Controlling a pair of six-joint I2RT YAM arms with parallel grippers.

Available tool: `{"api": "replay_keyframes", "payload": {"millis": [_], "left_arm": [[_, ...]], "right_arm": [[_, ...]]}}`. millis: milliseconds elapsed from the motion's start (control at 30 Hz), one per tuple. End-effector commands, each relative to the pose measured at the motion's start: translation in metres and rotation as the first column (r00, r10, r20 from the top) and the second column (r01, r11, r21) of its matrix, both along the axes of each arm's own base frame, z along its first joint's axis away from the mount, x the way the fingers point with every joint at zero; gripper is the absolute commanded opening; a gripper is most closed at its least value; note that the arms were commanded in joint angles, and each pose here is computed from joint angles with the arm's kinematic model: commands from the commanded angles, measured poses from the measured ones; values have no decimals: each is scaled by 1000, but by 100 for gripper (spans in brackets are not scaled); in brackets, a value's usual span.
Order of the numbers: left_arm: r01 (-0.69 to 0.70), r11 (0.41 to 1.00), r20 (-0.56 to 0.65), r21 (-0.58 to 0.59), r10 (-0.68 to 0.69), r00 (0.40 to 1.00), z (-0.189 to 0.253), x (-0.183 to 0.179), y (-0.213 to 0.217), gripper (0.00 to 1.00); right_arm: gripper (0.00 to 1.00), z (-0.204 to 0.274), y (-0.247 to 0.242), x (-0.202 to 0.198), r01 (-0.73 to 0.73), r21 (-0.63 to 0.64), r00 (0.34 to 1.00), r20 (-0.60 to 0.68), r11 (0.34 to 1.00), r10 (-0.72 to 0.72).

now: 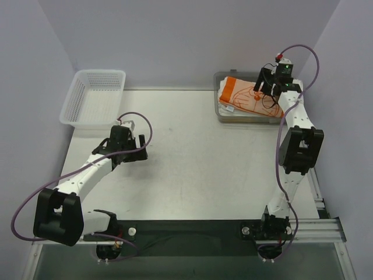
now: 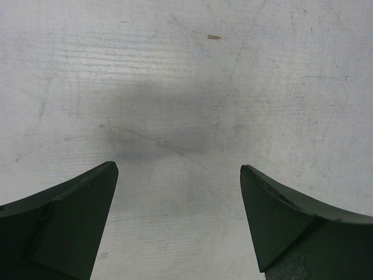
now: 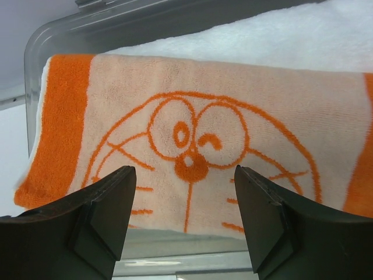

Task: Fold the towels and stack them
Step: Neatly place the folded towel into the bin

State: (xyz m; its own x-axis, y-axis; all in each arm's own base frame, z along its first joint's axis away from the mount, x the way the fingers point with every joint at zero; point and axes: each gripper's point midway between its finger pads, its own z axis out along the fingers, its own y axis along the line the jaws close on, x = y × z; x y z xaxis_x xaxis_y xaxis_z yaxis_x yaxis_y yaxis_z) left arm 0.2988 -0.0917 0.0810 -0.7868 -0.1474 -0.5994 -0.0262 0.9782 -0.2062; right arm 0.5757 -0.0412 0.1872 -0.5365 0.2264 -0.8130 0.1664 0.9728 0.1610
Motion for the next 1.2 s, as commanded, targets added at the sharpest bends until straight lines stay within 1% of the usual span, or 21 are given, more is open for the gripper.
{"api": "replay_keyframes", "payload": {"millis": [0,67,133,300,333,400,467,600,767,800,900,1033,1167], "left_arm": [[21,999,82,-27,-18,996,27,12,-6,98],[20,999,88,-25,-17,996,28,13,-5,97],[19,1000,83,-19,-17,996,27,13,-4,97],[18,1000,78,-5,-17,997,24,13,-2,98],[12,1000,78,1,-12,997,24,13,-1,97],[-2,1000,83,22,0,997,24,15,4,97],[-8,999,77,40,5,997,23,15,7,97],[-19,997,49,74,15,999,15,17,12,97],[1,997,-3,71,0,1000,1,17,8,97],[5,998,-3,65,-5,1000,1,18,6,97],[8,998,-6,60,-8,1000,1,17,5,97],[16,998,-5,58,-16,1000,1,16,3,97],[18,998,-7,63,-18,1000,0,15,3,97]], "right_arm": [[68,-11,5,15,-5,117,1000,31,993,2],[68,-20,6,14,-4,130,1000,13,992,2],[68,-23,-3,11,18,115,1000,18,993,-21],[70,13,-38,1,45,89,994,93,995,-53],[70,18,-41,-1,25,99,994,103,995,-35],[71,26,-62,-5,35,102,992,119,994,-47],[71,26,-80,-7,54,101,990,121,993,-66],[70,14,-101,-6,73,108,990,109,991,-85],[70,8,-103,-10,43,110,991,119,993,-56],[70,0,-101,-14,32,104,994,102,994,-43],[70,13,-111,-16,66,76,986,148,995,-77],[70,7,-124,-16,95,124,983,146,988,-113],[70,4,-126,-10,90,127,979,173,988,-111]]}}
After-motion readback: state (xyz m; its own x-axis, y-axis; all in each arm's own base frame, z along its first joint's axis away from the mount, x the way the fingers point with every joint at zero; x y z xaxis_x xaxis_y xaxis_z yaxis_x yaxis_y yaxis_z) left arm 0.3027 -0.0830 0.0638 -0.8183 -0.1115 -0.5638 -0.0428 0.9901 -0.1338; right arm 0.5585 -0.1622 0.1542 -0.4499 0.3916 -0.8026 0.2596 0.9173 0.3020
